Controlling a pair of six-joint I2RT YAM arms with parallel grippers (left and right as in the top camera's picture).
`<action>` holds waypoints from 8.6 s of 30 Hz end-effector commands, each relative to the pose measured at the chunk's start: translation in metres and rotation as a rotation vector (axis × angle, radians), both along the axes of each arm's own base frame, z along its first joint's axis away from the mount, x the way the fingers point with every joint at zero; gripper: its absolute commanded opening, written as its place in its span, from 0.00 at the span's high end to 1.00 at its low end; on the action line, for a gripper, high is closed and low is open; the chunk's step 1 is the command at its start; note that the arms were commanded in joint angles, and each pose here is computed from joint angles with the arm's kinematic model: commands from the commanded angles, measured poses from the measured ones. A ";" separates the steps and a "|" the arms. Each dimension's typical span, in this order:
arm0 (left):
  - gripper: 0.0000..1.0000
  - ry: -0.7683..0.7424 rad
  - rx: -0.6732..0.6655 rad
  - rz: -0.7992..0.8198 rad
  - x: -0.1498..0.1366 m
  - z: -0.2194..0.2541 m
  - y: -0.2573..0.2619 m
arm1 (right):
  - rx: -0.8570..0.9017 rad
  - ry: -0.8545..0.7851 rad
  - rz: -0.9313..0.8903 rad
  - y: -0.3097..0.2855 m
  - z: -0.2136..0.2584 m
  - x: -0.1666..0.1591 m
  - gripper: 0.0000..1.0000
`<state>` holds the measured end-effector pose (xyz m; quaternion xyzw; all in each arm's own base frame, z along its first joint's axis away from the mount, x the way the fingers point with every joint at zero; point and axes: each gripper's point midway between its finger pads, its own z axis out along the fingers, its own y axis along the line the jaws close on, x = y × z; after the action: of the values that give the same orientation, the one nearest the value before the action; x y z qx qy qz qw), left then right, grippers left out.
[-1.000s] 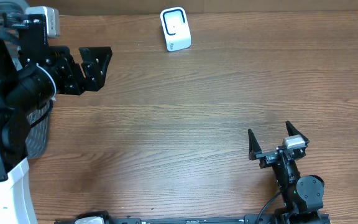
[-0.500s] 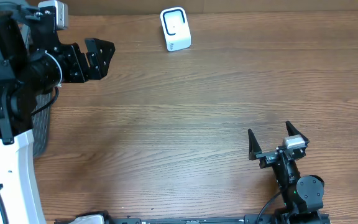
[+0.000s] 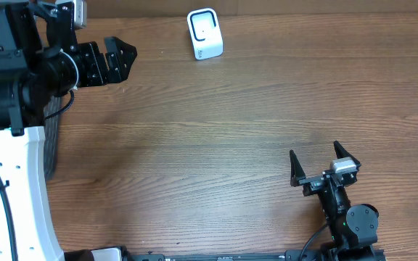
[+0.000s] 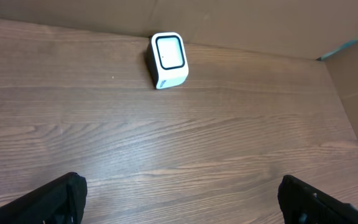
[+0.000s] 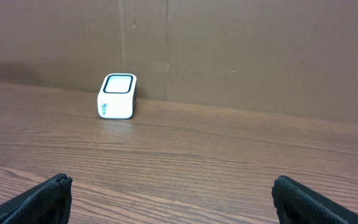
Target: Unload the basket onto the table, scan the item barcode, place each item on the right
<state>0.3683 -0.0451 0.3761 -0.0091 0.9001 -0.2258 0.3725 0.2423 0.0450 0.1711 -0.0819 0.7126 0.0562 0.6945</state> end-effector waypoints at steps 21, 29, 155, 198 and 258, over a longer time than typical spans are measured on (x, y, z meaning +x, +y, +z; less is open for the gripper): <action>0.74 -0.349 0.038 0.066 0.064 0.061 0.026 | 0.003 -0.004 -0.014 -0.002 -0.001 0.001 0.00; 0.59 -0.467 0.098 0.553 0.063 0.095 0.181 | 0.003 -0.005 -0.015 -0.003 -0.001 0.001 0.00; 0.76 0.705 0.406 -0.037 -0.009 -0.212 -0.237 | 0.003 -0.004 -0.014 -0.002 -0.001 0.001 0.00; 0.67 0.593 0.443 0.037 -0.027 -0.304 -0.344 | 0.003 -0.005 -0.014 -0.002 -0.001 0.001 0.00; 0.00 0.525 0.312 -0.075 0.008 -0.177 -0.263 | 0.003 -0.004 -0.014 -0.002 -0.001 0.001 0.00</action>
<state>0.3827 -0.3155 0.1458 0.0584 0.9858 -0.1572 0.0052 0.2421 0.0450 0.1717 -0.0818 0.7117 0.0562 0.6954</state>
